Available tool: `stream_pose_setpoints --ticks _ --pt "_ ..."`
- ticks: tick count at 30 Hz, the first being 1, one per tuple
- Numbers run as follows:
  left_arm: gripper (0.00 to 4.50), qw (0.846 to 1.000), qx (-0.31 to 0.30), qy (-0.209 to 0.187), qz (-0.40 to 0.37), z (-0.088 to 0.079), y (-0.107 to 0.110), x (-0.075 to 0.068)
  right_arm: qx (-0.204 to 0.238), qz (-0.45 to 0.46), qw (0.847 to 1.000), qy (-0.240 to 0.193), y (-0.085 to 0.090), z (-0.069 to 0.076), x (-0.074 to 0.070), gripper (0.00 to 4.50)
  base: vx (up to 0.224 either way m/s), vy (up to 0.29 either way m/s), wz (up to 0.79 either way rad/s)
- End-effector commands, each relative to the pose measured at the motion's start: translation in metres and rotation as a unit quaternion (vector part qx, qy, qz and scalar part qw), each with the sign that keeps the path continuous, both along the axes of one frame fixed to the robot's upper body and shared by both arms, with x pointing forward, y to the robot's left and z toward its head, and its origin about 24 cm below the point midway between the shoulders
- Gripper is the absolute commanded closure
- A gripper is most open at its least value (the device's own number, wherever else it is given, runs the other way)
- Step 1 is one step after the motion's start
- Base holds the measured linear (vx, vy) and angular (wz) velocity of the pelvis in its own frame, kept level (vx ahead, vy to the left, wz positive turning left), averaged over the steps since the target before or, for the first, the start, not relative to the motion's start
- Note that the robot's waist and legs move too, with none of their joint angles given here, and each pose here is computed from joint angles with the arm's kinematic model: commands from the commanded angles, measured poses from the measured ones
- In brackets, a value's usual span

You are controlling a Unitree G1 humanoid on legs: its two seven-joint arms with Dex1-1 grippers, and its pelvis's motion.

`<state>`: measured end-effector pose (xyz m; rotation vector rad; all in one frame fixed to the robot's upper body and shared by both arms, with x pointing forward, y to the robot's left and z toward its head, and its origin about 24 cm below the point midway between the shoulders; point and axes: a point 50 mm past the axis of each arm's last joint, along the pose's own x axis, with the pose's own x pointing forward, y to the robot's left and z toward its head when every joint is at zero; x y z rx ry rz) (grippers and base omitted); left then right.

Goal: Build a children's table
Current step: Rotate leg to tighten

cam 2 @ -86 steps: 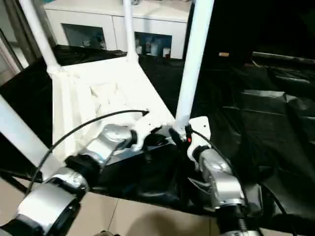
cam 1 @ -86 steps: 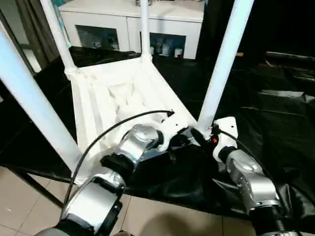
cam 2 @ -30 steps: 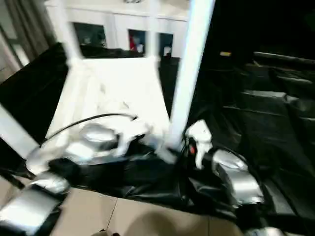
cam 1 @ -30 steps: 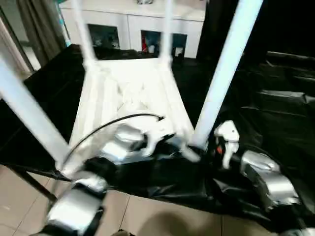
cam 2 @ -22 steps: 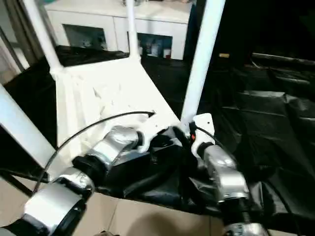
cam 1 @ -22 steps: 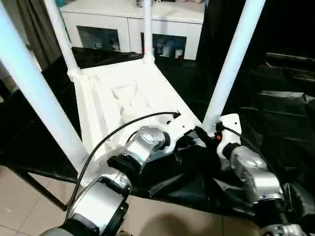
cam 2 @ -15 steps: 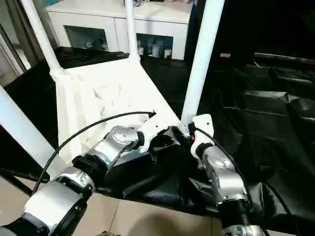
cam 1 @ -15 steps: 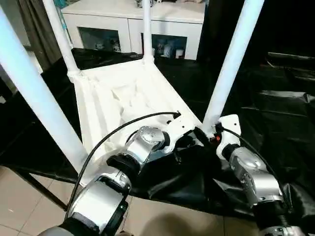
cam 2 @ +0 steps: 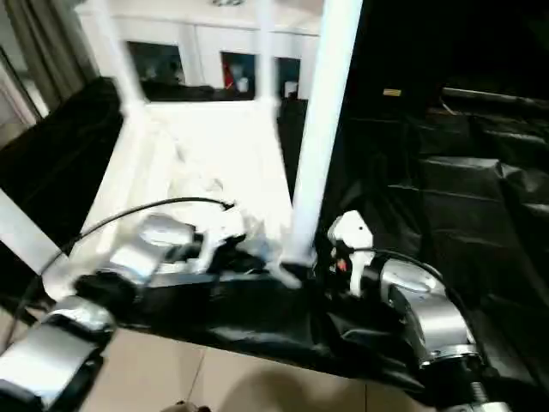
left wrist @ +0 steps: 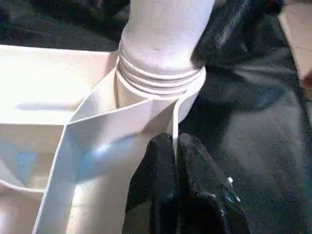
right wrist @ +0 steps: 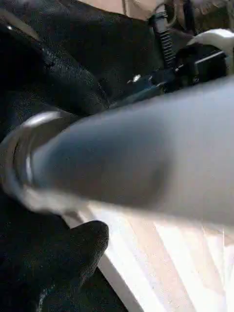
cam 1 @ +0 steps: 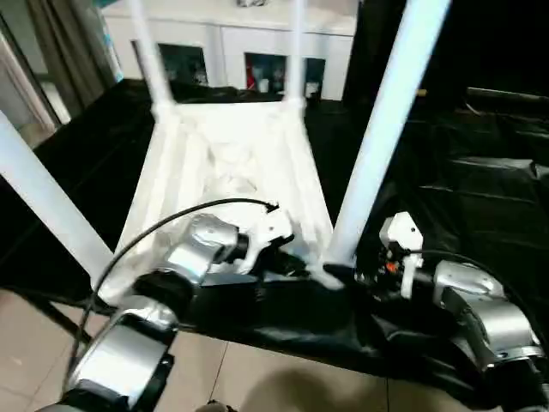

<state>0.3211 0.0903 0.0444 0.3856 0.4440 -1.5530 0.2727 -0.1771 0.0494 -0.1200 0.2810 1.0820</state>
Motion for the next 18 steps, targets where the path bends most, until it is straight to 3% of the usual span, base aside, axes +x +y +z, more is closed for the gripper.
stream_pose_setpoints --ticks 1,5,12,13,18 --pt "4.50 0.999 -0.007 0.038 0.002 -0.013 0.007 -0.009 0.002 0.025 1.000 -0.005 0.003 0.003 -0.002 0.73 0.000 0.000 0.00" --pt "4.50 0.999 -0.005 0.034 0.006 -0.012 0.013 -0.010 -0.015 0.041 0.999 -0.008 0.013 -0.006 -0.002 0.73 0.000 0.000 0.00" --pt "4.50 0.999 -0.008 0.034 0.004 -0.010 0.012 -0.010 0.001 0.051 0.999 -0.011 0.022 -0.005 -0.001 0.73 0.000 0.000 0.00" --pt "4.50 0.999 -0.008 0.033 0.004 -0.010 0.011 -0.010 0.001 0.051 0.999 -0.011 0.023 -0.005 0.000 1.00 0.000 0.000 0.00" --pt "4.50 0.999 -0.008 0.035 0.001 -0.009 0.009 -0.010 0.002 0.051 0.999 -0.013 0.023 -0.006 0.000 1.13 0.000 0.000 0.00"
